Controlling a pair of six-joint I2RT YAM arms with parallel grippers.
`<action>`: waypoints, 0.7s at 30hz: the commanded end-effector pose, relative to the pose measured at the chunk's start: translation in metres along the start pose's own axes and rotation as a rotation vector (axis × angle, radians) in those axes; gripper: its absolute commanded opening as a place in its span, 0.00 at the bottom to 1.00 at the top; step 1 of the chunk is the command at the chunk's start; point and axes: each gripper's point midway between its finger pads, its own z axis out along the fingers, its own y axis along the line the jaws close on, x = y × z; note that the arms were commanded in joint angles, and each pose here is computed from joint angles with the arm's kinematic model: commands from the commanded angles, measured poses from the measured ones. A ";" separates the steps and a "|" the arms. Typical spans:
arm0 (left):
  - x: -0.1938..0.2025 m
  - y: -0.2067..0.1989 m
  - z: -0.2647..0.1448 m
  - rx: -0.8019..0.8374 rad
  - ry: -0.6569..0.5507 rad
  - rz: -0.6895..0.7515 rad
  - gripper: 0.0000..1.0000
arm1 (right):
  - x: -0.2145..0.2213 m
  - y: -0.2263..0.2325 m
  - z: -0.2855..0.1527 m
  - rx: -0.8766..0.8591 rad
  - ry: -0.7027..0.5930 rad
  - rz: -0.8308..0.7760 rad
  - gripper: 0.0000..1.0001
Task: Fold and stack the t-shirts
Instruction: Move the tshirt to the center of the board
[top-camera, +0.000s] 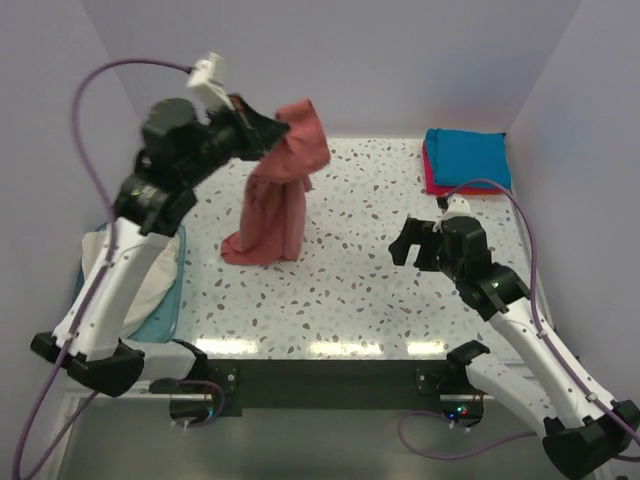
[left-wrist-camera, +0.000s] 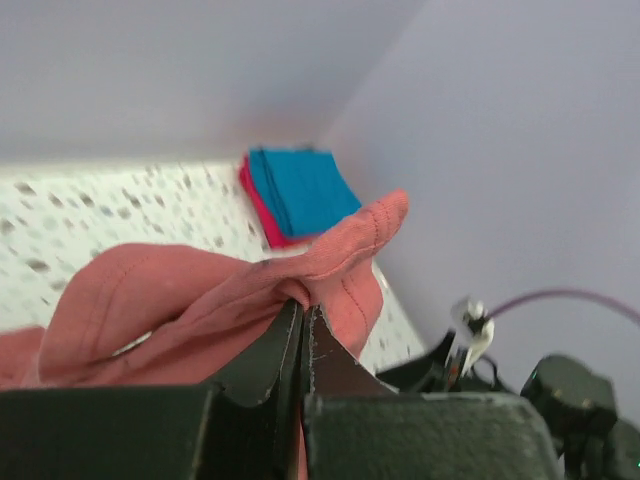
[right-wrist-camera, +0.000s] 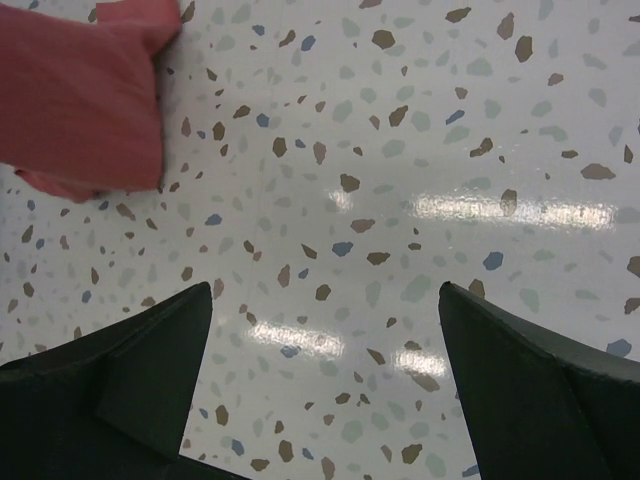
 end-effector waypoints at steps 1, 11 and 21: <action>0.096 0.000 0.055 0.009 0.159 0.081 0.00 | -0.016 -0.004 -0.004 0.036 -0.067 0.029 0.99; 0.209 0.072 0.119 -0.143 0.378 0.119 0.72 | -0.007 -0.010 0.019 0.086 -0.031 0.044 0.99; 0.216 0.284 -0.006 -0.812 0.327 -0.140 0.55 | 0.020 0.004 0.073 0.055 0.115 -0.005 0.99</action>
